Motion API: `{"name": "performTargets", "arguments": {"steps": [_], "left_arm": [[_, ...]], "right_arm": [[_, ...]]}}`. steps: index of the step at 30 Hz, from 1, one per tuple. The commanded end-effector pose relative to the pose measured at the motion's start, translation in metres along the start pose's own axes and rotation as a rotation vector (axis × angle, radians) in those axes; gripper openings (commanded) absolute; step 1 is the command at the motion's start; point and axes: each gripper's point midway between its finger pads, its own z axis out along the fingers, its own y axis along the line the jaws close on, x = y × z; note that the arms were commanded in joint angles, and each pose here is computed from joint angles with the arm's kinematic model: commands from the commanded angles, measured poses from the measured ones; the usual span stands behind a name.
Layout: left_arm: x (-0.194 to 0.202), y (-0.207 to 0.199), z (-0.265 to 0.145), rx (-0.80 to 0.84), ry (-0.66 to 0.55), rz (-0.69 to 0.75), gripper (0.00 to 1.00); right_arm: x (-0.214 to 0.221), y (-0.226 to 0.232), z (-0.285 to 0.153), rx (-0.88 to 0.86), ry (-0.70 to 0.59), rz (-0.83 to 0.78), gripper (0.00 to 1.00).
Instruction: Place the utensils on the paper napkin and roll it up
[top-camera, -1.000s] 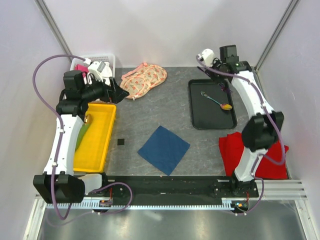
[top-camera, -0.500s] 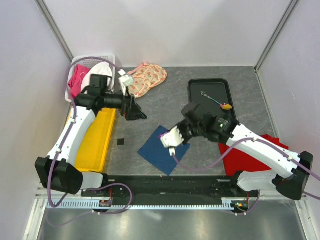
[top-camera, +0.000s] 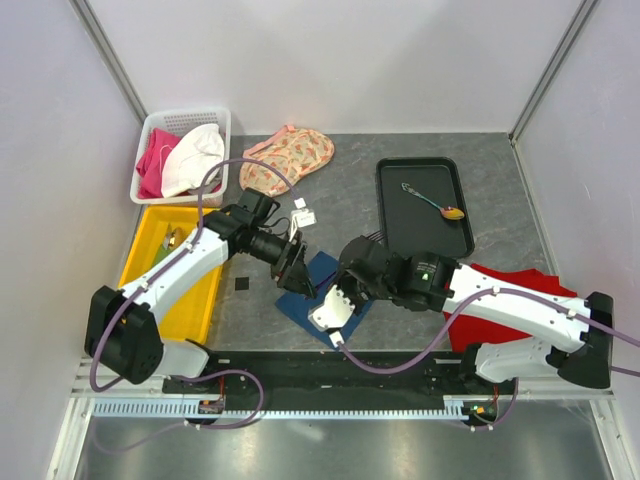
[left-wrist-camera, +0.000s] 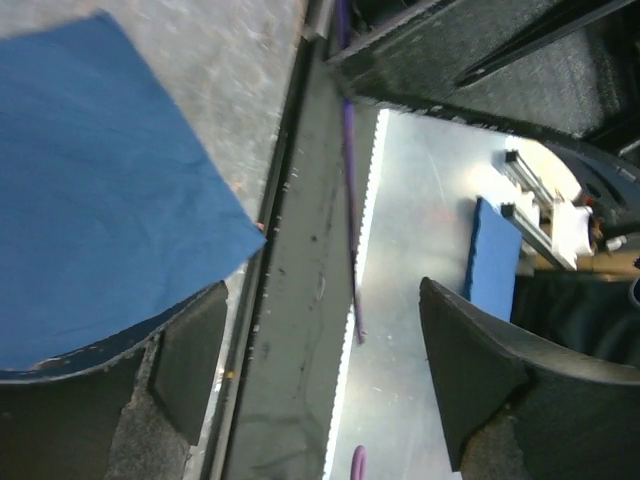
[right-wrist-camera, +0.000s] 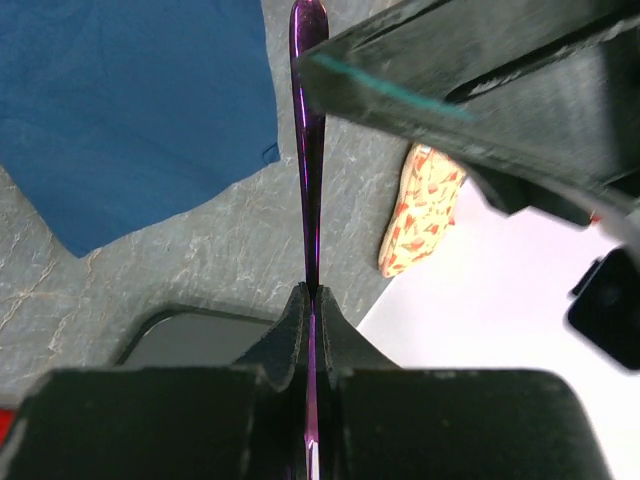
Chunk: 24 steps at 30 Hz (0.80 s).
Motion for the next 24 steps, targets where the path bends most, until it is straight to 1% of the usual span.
{"name": "performTargets", "arguments": {"steps": [1,3,5,6,7,9,10,11,12,13,14,15,16,17,18,19,20,21,22,23,24], "left_arm": [[-0.003,-0.019,0.01,0.07,-0.01,0.051,0.74],[0.003,-0.018,0.018,0.06,0.013,0.045,0.68],[0.008,-0.014,0.023,0.058,0.024,0.024,0.58],[0.006,-0.014,0.025,0.066,0.015,0.022,0.5],[0.007,-0.015,0.026,0.075,0.011,0.018,0.27],[0.005,-0.014,0.028,0.079,-0.011,0.011,0.07],[0.004,-0.014,0.028,0.081,-0.025,0.028,0.02],[0.005,-0.019,0.027,0.08,-0.045,0.027,0.02],[-0.005,-0.019,0.025,0.067,-0.094,0.052,0.02],[0.0,-0.017,0.027,0.061,-0.106,0.045,0.02],[-0.001,-0.019,0.025,0.052,-0.133,0.06,0.02],[-0.007,-0.024,0.02,0.031,-0.179,0.062,0.02],[-0.015,-0.026,0.018,0.024,-0.223,0.102,0.02],[-0.01,-0.022,0.019,0.009,-0.238,0.089,0.02],[-0.014,-0.024,0.015,-0.014,-0.277,0.074,0.02],[-0.015,-0.022,0.016,-0.016,-0.306,0.09,0.02],[-0.017,-0.023,0.015,-0.022,-0.327,0.091,0.02],[-0.022,-0.02,0.013,-0.046,-0.369,0.059,0.02],[-0.029,-0.023,0.009,-0.052,-0.425,0.088,0.02],[-0.034,-0.023,0.006,-0.063,-0.463,0.083,0.02],[-0.042,-0.021,0.002,-0.086,-0.523,0.038,0.02]], "right_arm": [[-0.006,-0.01,0.004,0.028,0.025,-0.054,0.0],[-0.006,-0.012,0.005,0.03,0.029,-0.055,0.0],[-0.006,-0.012,0.005,0.032,0.032,-0.059,0.0],[-0.006,-0.013,0.004,0.036,0.035,-0.06,0.0],[-0.006,-0.013,0.004,0.041,0.036,-0.058,0.0],[-0.005,-0.016,0.004,0.063,0.047,-0.044,0.0],[-0.005,-0.018,0.002,0.081,0.048,-0.025,0.0],[-0.005,-0.026,0.002,0.12,0.051,0.0,0.12],[-0.001,-0.031,-0.002,0.157,0.071,0.065,0.3],[-0.001,-0.037,-0.008,0.195,0.07,0.101,0.61],[0.001,-0.047,-0.014,0.248,0.072,0.148,0.69],[0.002,-0.05,-0.021,0.284,0.068,0.246,0.76],[0.003,-0.055,-0.032,0.322,0.054,0.3,0.8],[0.003,-0.058,-0.04,0.352,0.041,0.364,0.81],[0.003,-0.063,-0.049,0.387,0.025,0.431,0.82],[0.008,-0.064,-0.06,0.425,-0.007,0.589,0.82],[0.011,-0.067,-0.066,0.448,-0.028,0.672,0.83],[0.016,-0.075,-0.075,0.477,-0.062,0.763,0.82],[0.031,-0.077,-0.079,0.5,-0.11,0.986,0.81],[0.037,-0.081,-0.083,0.514,-0.146,1.092,0.8],[0.042,-0.088,-0.089,0.528,-0.195,1.213,0.8]]}}
